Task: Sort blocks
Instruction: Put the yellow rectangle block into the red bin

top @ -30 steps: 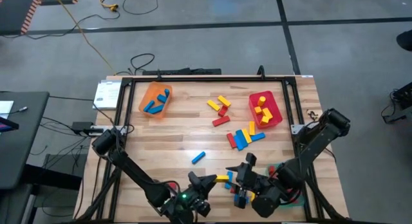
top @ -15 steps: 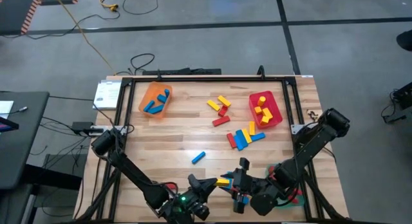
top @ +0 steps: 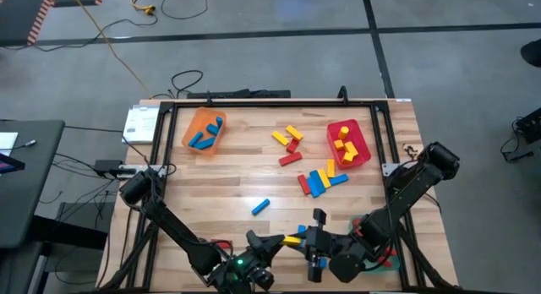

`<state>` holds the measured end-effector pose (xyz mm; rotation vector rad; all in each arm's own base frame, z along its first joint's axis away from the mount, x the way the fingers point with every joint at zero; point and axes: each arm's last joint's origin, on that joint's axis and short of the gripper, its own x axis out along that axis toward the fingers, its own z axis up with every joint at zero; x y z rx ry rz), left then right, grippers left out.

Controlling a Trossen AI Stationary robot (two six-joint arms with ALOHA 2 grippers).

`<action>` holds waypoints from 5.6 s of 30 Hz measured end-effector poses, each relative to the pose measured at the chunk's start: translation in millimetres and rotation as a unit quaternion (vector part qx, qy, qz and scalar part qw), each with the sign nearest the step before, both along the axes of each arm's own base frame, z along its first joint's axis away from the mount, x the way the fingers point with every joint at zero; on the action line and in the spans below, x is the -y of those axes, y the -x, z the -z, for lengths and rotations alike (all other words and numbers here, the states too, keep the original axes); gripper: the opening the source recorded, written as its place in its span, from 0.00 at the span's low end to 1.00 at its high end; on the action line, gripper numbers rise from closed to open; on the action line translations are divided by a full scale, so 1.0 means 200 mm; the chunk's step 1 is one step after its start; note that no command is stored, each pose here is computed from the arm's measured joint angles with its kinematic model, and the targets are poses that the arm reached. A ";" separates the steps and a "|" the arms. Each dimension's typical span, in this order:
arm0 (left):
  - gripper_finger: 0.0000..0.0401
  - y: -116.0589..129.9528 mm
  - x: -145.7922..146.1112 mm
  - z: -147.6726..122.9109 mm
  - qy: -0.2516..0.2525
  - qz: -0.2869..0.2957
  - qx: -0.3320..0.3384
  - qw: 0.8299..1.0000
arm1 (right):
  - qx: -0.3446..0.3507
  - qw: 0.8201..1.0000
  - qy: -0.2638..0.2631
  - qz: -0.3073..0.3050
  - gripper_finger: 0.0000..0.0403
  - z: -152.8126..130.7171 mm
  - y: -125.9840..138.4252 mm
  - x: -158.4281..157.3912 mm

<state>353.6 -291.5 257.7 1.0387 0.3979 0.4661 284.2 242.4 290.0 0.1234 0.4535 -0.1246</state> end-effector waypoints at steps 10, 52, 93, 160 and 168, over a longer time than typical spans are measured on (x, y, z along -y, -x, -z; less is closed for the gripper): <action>0.27 0.00 0.00 0.00 -0.003 -0.007 -0.001 1.000 | -0.002 1.000 -0.002 -0.004 0.26 0.00 0.00 0.00; 0.41 0.04 0.01 0.03 -0.017 -0.027 -0.006 0.999 | -0.019 1.000 0.012 -0.017 0.13 0.02 0.03 -0.01; 0.41 0.27 -0.45 0.51 0.085 -0.181 -0.032 0.979 | -0.258 0.902 0.113 0.327 0.14 -0.28 0.34 1.13; 0.41 -0.15 -1.18 0.12 0.415 0.183 -0.025 0.891 | -0.405 0.848 -0.069 0.335 0.15 0.22 0.71 1.65; 0.41 -0.14 -1.19 0.11 0.412 0.182 -0.027 0.892 | -0.405 0.850 -0.077 0.328 0.15 0.22 0.71 1.65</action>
